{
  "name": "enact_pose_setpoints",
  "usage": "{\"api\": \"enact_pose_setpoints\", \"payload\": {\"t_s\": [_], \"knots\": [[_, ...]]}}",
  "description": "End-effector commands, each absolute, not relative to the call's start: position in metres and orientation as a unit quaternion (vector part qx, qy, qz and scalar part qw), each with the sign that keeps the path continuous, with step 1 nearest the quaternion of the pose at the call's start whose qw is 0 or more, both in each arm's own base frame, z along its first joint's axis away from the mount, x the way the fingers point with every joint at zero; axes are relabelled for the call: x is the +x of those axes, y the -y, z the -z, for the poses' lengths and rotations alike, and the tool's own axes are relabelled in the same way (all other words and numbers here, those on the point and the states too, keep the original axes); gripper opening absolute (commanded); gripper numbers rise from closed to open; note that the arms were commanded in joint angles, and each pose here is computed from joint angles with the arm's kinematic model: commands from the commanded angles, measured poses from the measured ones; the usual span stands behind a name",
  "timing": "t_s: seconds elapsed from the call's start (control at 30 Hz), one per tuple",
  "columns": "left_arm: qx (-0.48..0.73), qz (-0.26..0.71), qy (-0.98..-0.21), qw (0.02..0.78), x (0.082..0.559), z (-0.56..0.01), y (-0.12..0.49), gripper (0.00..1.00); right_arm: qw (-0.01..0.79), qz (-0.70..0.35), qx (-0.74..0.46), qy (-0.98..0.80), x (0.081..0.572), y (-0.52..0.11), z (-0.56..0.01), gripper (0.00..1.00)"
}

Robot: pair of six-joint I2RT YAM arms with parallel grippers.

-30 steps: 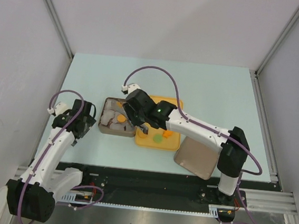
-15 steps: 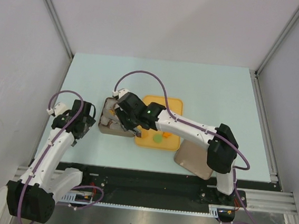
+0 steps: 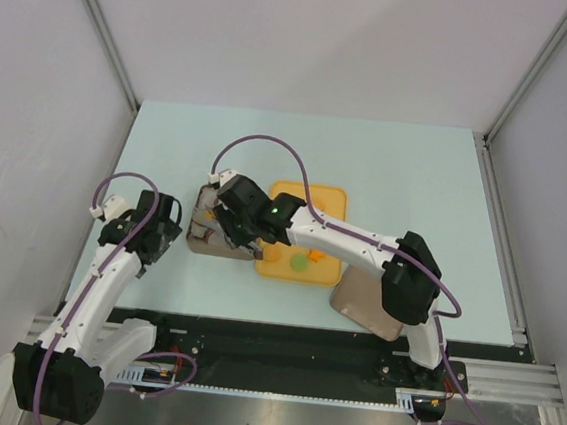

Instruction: Pack the cookies

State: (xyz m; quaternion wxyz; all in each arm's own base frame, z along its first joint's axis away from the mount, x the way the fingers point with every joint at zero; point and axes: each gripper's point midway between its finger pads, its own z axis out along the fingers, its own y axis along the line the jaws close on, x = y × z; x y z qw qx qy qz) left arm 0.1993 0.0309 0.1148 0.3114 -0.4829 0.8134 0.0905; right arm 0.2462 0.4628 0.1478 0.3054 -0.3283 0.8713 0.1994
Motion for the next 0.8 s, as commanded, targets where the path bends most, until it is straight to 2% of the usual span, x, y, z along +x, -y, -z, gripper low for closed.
{"api": "enact_pose_setpoints", "payload": {"t_s": [0.0, 0.17, 0.3, 0.4, 0.6, 0.77], "knots": [[-0.481, -0.083, -0.811, 0.324, 0.203, -0.118, -0.032, 0.99, 0.329, -0.221, -0.326, -0.858, 0.257, -0.476, -0.166, 0.3], [-0.479, -0.083, -0.812, 0.323, 0.204, -0.118, -0.031, 0.99, 0.331, -0.218, -0.324, -0.859, 0.259, -0.476, -0.166, 0.38], [-0.478, -0.081, -0.813, 0.324, 0.204, -0.117, -0.031, 0.99, 0.333, -0.218, -0.323, -0.859, 0.26, -0.476, -0.168, 0.49], [-0.476, -0.081, -0.814, 0.323, 0.204, -0.117, -0.031, 0.99, 0.334, -0.218, -0.321, -0.859, 0.261, -0.476, -0.167, 0.53], [-0.476, -0.083, -0.814, 0.324, 0.204, -0.117, -0.031, 0.99, 0.349, -0.22, -0.313, -0.856, 0.264, -0.475, -0.181, 0.54], [-0.474, -0.08, -0.815, 0.324, 0.205, -0.118, -0.03, 0.99, 0.387, -0.196, -0.281, -0.856, 0.276, -0.441, -0.214, 0.55]]}}
